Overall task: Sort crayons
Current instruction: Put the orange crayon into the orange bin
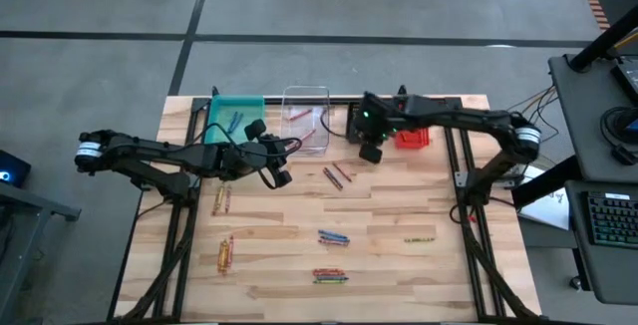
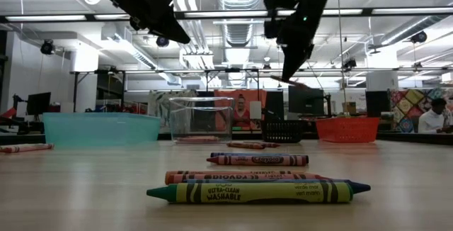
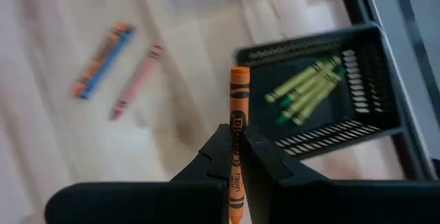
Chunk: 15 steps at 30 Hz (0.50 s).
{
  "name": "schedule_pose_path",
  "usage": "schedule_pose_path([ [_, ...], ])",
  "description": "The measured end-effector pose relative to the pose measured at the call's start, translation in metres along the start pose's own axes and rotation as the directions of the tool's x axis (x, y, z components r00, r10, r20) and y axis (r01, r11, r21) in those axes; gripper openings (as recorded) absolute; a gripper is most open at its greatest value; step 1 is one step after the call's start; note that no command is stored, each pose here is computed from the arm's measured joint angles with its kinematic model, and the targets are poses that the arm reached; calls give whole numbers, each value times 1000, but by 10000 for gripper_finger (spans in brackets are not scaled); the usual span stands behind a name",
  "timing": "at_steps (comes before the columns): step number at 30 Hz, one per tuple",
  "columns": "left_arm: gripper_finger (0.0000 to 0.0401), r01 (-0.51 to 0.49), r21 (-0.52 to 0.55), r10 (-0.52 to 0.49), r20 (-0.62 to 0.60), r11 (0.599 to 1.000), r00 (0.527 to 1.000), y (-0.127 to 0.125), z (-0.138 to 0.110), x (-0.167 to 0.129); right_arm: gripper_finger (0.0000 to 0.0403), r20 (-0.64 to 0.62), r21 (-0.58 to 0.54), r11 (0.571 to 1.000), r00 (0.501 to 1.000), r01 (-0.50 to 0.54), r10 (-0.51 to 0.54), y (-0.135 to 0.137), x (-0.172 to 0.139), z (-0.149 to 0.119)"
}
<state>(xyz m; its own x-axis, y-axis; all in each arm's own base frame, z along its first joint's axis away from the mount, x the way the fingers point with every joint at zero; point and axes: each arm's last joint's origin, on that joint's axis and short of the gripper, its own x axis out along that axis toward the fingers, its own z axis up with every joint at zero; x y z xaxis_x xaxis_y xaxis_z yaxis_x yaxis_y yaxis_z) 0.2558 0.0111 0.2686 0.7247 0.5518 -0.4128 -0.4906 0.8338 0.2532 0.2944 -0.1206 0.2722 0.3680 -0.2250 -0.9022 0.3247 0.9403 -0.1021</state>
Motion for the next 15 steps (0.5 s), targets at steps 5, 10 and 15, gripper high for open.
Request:
schedule_pose_path([
  [5, 57, 0, 4, 0, -6, 1000, 1000, 0, -1, 0, 13, -106, 30, 999, 994, 28, -25, -33, 13, 8],
  [10, 57, 0, 2, 0, -13, 1000, 1000, 0, -1, 0, 13, -174, 142, 984, 981, 106, -80, -66, 23, 7],
  [15, 57, -1, 2, 1, -21, 1000, 1000, 0, -2, 0, 13, -215, 314, 929, 968, 193, -129, -100, 22, -5],
])
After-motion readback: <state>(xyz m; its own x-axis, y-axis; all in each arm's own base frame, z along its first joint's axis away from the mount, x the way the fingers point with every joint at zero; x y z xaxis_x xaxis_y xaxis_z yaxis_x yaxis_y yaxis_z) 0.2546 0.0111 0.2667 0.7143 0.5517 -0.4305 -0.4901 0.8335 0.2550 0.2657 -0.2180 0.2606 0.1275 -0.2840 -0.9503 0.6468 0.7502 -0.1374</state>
